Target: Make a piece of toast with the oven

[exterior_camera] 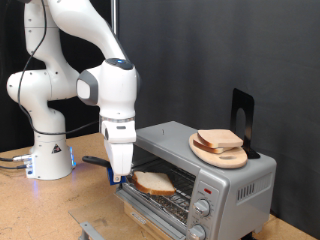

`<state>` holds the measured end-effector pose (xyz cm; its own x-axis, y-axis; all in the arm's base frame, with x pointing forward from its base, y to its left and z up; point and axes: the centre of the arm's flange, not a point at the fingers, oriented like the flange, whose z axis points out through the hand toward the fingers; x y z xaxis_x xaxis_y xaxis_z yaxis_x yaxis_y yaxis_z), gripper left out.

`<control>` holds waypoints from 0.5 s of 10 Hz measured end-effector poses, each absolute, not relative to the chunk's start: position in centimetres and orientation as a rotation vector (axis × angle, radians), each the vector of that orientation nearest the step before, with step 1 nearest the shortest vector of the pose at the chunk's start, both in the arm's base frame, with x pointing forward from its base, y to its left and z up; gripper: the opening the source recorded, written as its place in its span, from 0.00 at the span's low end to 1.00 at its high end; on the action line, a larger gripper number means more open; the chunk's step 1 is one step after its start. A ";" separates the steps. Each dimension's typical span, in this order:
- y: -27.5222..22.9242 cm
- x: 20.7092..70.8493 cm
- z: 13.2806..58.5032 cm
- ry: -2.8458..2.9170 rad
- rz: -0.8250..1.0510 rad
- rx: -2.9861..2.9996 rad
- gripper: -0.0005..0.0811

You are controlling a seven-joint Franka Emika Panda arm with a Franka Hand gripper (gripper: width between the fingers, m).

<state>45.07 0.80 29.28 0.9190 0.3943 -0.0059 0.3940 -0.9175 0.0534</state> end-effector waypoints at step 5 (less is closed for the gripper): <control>0.4 44.2 28.9 0.575 0.028 3.059 0.49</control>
<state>44.20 0.37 28.88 0.9317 0.3631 0.0124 0.3625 -0.9314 0.0316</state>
